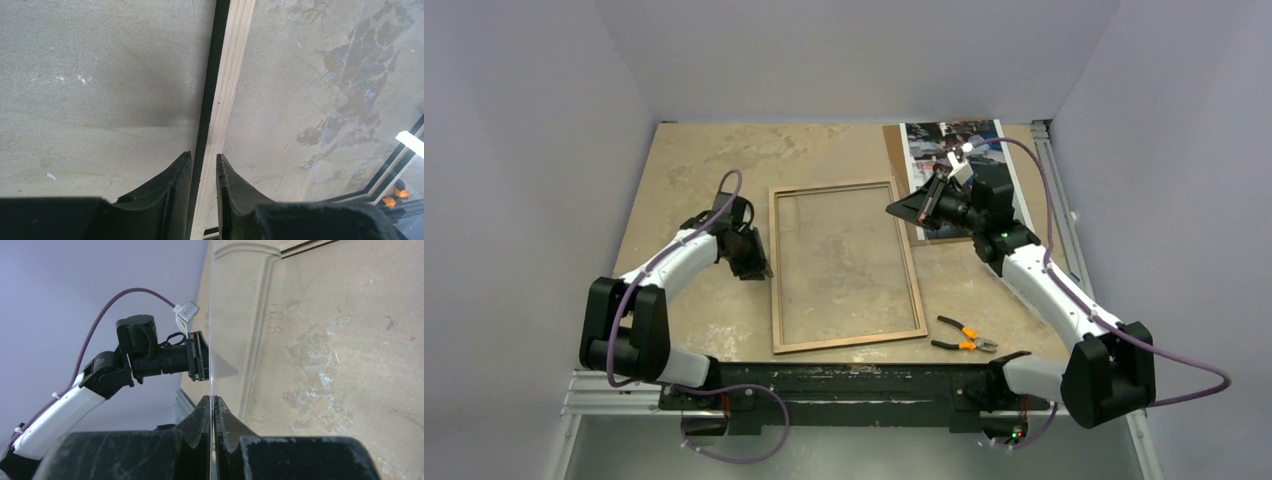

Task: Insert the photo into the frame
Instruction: Place the photo frame item in the photo frame.

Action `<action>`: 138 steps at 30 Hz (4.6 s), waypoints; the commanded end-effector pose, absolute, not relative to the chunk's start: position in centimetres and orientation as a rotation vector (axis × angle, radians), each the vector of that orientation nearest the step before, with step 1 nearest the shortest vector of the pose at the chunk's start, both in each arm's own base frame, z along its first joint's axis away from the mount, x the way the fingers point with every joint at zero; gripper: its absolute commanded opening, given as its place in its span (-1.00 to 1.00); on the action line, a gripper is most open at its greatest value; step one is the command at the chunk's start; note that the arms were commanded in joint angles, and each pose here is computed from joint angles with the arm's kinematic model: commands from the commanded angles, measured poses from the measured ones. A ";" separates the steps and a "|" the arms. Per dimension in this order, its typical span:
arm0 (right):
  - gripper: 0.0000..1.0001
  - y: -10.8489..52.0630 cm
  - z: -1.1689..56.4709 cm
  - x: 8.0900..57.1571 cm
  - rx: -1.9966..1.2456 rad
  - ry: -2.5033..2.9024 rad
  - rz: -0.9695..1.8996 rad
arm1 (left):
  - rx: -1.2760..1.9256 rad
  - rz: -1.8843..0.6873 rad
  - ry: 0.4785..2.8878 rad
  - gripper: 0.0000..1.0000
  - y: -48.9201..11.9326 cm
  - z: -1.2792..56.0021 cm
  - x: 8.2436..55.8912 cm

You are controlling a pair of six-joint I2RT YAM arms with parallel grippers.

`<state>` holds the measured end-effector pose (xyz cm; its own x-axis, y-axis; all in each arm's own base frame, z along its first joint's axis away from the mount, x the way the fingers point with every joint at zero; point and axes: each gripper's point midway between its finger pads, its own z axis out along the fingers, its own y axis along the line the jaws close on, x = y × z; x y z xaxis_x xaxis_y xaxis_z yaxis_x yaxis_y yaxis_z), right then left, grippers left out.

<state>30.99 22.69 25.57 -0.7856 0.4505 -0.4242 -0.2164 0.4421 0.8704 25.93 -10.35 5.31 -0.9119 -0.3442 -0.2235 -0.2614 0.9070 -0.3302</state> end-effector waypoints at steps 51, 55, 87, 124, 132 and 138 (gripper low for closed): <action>-1.00 27.6 19.9 28.4 0.270 1.975 1.399 | -0.451 -0.314 2.859 -0.85 -9.3 3.1 26.6; -1.00 27.4 18.9 28.2 0.283 2.012 1.375 | -0.451 -0.314 2.860 -0.85 -9.3 3.1 26.6; -1.00 30.3 22.5 25.9 -0.171 1.887 1.477 | -0.454 -0.289 2.867 -0.88 -9.1 3.0 26.7; -0.95 28.3 12.7 26.2 -0.061 2.263 1.145 | -0.448 -0.291 2.881 -0.94 -9.1 3.1 26.6; -0.82 27.3 10.9 26.3 -0.012 2.305 1.068 | -0.450 -0.290 2.885 -0.95 -9.1 3.0 26.6; -0.78 27.2 10.2 26.4 -0.005 2.316 1.047 | -0.449 -0.289 2.884 -0.96 -9.1 3.0 26.6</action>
